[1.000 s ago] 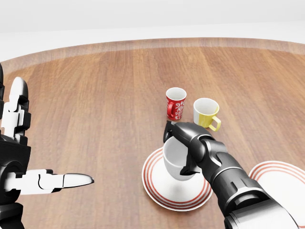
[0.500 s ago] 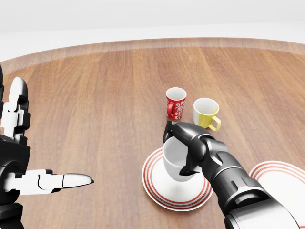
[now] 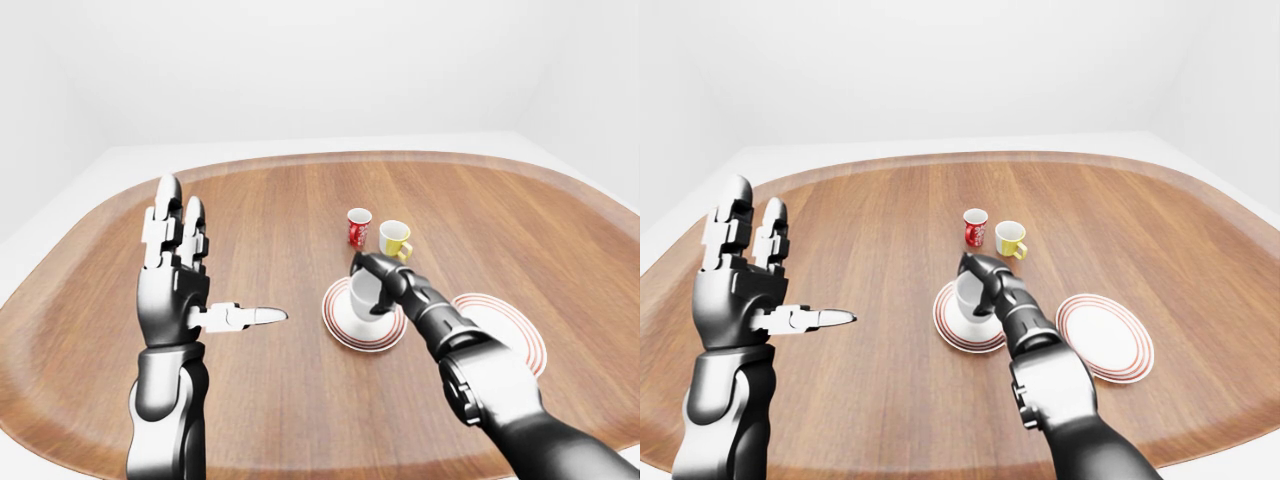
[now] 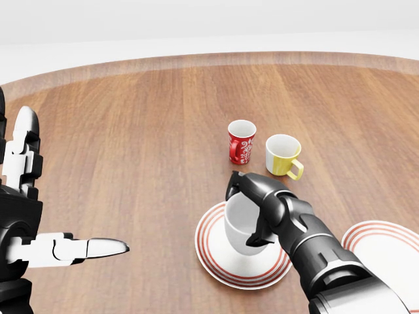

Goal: Put the white mug on the left plate.

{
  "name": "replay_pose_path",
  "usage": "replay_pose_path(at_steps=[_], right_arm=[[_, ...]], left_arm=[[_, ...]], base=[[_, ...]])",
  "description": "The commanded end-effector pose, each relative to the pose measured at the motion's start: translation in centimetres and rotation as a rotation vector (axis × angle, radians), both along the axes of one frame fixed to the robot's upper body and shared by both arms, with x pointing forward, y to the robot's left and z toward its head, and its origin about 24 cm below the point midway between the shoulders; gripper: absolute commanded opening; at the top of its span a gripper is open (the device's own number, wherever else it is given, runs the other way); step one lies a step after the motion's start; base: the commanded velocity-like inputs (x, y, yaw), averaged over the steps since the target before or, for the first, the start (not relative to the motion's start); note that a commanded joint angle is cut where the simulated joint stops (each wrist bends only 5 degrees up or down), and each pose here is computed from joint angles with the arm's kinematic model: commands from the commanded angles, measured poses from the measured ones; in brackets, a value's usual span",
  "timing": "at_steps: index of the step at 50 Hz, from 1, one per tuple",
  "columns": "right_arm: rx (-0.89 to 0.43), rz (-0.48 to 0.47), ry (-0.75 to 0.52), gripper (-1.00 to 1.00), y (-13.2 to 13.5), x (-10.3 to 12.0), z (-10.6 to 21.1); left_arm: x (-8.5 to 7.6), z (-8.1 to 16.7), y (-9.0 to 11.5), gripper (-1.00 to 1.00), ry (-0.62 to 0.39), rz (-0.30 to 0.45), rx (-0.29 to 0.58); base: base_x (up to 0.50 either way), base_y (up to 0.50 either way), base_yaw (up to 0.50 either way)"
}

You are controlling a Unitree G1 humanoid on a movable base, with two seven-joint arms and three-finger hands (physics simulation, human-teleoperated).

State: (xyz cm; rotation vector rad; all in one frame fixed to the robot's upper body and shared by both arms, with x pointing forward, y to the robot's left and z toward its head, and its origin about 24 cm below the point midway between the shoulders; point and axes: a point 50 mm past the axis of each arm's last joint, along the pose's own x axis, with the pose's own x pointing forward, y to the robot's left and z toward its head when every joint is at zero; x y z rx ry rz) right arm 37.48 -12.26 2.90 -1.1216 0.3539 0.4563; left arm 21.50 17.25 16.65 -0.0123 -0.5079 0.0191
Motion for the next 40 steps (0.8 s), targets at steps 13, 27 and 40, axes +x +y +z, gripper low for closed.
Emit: replay_pose_path(at_steps=[13,27,40], right_arm=[[0.009,-0.024,-0.003,-1.0,-0.31,-0.31,-0.55],[0.005,-0.028,0.001,-1.0,-0.41,-0.52,-0.89],[0.005,-0.036,-0.006,-1.0,-0.53,-0.34,-0.63]], left_arm=[[-0.04,-0.08,-0.04,1.0,0.004,-0.001,0.0],[-0.03,0.06,0.06,1.0,-0.003,0.001,-0.002],[0.01,0.06,0.1,1.0,-0.003,0.003,-0.002]], base=[[0.0,0.0,0.0],[0.0,0.0,0.0],[0.0,0.0,0.0]])
